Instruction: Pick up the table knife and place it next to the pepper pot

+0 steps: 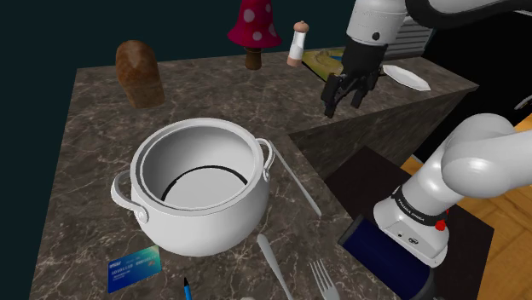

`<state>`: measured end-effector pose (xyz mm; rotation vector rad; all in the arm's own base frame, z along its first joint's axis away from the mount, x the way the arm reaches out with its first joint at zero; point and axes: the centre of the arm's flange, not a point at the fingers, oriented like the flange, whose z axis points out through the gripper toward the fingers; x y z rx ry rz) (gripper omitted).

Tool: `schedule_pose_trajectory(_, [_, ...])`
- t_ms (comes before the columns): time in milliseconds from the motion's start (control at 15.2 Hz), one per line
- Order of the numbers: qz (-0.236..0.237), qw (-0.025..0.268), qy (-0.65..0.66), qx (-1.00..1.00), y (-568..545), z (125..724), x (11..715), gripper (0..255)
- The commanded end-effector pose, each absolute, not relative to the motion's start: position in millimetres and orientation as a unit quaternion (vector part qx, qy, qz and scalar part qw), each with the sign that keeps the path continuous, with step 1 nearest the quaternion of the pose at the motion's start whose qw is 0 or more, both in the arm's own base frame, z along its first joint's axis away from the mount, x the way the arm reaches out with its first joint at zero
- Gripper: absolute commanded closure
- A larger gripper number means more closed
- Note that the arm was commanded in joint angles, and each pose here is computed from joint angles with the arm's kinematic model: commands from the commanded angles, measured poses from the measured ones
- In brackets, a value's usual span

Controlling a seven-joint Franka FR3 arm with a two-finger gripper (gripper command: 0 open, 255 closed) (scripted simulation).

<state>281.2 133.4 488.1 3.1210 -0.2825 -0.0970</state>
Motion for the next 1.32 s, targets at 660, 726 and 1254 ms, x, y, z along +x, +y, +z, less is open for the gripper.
schedule_pose_trajectory(660, [-0.026,-0.005,-0.142,0.990,257,393,267,0])
schedule_pose_trajectory(726, [-0.026,-0.005,-0.144,0.989,264,388,266,0])
schedule_pose_trajectory(1254, [-0.026,-0.005,-0.144,0.989,265,348,264,0])
